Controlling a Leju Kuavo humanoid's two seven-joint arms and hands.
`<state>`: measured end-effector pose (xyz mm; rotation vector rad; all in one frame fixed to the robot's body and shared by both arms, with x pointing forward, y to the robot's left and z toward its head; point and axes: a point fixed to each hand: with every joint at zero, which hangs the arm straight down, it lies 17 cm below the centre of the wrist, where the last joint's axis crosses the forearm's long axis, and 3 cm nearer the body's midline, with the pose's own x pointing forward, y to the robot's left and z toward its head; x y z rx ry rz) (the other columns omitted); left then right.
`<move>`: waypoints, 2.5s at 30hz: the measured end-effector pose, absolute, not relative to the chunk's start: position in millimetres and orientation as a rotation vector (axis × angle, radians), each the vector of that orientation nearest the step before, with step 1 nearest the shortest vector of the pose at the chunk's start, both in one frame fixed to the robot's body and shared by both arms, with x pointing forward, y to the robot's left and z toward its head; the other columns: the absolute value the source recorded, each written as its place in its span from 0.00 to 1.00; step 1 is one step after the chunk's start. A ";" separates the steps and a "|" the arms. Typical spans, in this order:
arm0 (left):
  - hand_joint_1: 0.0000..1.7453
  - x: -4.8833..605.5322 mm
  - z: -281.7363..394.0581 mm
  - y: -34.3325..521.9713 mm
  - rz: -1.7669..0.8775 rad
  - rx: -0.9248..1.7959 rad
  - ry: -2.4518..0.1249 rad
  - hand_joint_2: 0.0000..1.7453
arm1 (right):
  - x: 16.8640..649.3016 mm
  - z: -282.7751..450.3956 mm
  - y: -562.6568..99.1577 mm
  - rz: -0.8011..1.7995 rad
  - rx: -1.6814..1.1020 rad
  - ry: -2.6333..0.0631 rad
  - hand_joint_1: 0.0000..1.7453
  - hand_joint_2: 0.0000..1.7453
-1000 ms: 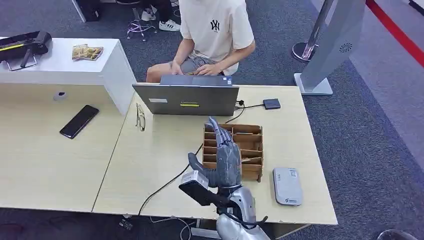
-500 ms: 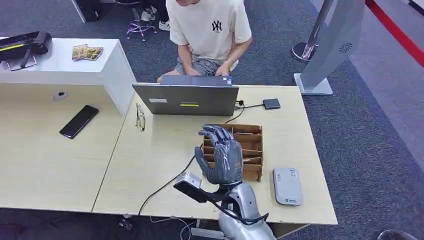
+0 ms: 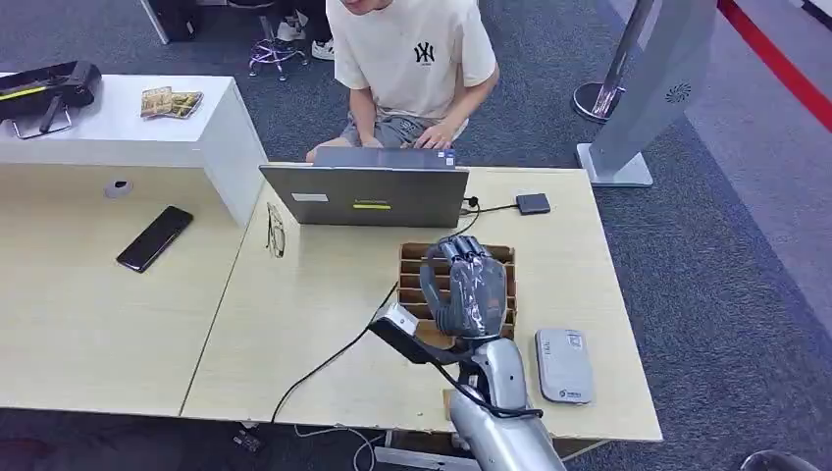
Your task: Pass the card to the sensor for recognition and then transmit it.
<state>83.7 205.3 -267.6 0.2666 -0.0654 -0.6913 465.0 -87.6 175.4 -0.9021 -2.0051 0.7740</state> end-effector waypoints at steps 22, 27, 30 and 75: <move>0.00 84.3 -267.5 205.4 -0.706 0.269 -0.067 1.00 | 478.9 140.0 -106.4 0.796 -0.918 -1.871 0.62 1.00; 0.00 84.2 -267.5 205.3 -0.706 0.269 -0.067 1.00 | 478.5 131.6 -102.4 0.809 -0.900 -1.855 0.48 1.00; 0.00 84.2 -267.5 205.3 -0.707 0.269 -0.067 1.00 | 479.4 128.5 -102.3 0.813 -0.896 -1.844 0.48 1.00; 0.00 84.4 -267.4 205.3 -0.714 0.269 -0.068 1.00 | 495.8 104.5 -135.8 0.834 -0.948 -1.730 0.47 1.00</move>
